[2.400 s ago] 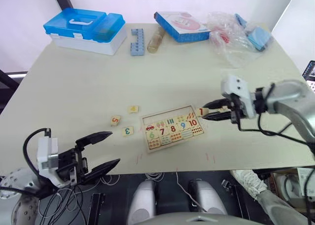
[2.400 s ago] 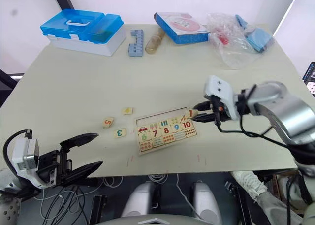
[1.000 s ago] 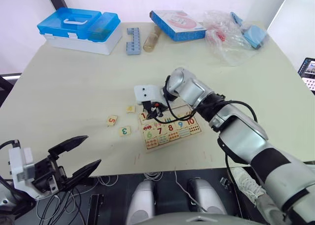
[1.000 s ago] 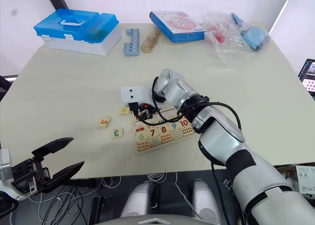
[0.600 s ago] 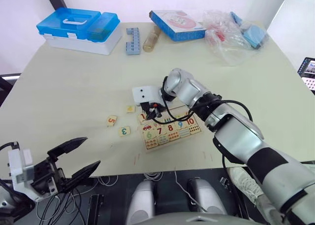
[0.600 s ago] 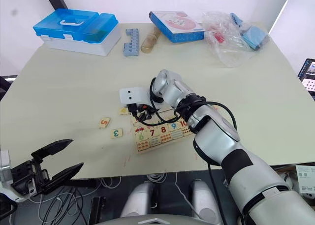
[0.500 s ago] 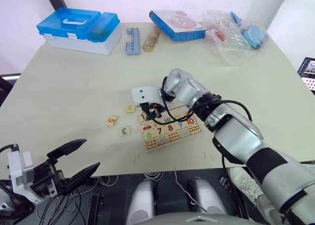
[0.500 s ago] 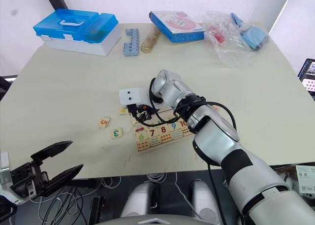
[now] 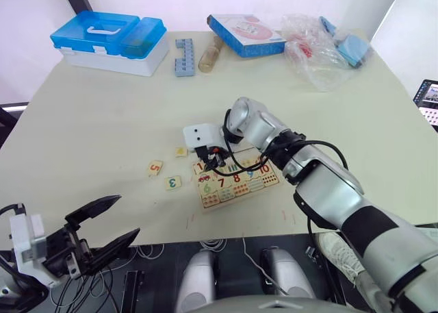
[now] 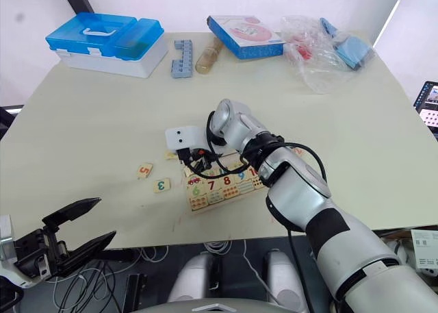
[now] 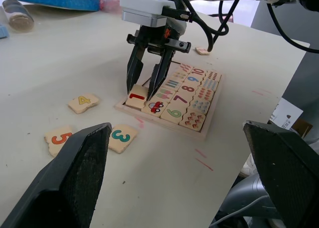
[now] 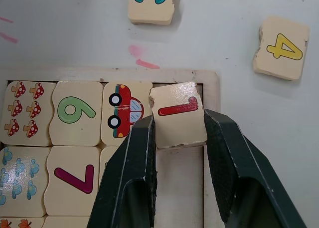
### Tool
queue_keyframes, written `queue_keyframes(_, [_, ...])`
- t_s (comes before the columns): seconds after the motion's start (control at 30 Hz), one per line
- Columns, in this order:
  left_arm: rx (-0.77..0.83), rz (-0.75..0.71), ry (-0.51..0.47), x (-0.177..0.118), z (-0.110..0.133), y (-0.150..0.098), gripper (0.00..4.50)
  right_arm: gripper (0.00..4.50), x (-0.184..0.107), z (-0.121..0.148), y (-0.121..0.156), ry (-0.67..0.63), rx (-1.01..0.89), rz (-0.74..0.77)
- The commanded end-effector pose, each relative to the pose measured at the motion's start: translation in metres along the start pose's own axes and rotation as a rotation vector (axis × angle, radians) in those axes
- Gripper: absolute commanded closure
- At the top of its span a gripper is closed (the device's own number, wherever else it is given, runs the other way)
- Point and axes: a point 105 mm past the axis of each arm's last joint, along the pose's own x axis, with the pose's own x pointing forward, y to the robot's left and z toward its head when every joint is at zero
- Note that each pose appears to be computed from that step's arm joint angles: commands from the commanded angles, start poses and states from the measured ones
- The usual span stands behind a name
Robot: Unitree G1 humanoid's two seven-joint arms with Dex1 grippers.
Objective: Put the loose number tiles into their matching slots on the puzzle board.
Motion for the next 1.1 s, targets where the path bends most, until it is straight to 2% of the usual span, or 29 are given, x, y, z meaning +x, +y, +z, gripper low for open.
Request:
queue_keyframes(0.03, [0.046,0.010,-0.013,-0.002,0.009,0.000,0.00,3.65,-0.004,0.011,-0.004,-0.019,-0.036,-0.017])
queue_keyframes(0.57, [0.046,0.025,-0.012,-0.005,0.009,-0.003,0.00,3.65,0.001,0.015,-0.002,-0.032,-0.038,-0.002])
queue_keyframes(0.63, [0.043,0.028,-0.015,-0.006,0.009,-0.003,0.00,2.18,0.002,0.016,-0.002,-0.037,-0.039,-0.005])
queue_keyframes(0.67, [0.043,0.029,-0.015,-0.006,0.009,-0.003,0.00,2.02,0.002,0.016,-0.002,-0.038,-0.041,-0.006])
queue_keyframes(0.73, [0.043,0.031,-0.015,-0.006,0.009,-0.003,0.00,1.12,0.000,0.017,-0.003,-0.053,-0.043,-0.010])
queue_keyframes(0.9, [0.042,0.034,-0.016,-0.005,0.008,-0.003,0.00,1.12,-0.012,0.026,-0.004,-0.133,-0.036,-0.003])
queue_keyframes(1.1, [0.045,0.039,-0.019,-0.004,0.008,-0.002,0.00,1.12,-0.030,0.033,-0.007,-0.313,0.041,-0.042])
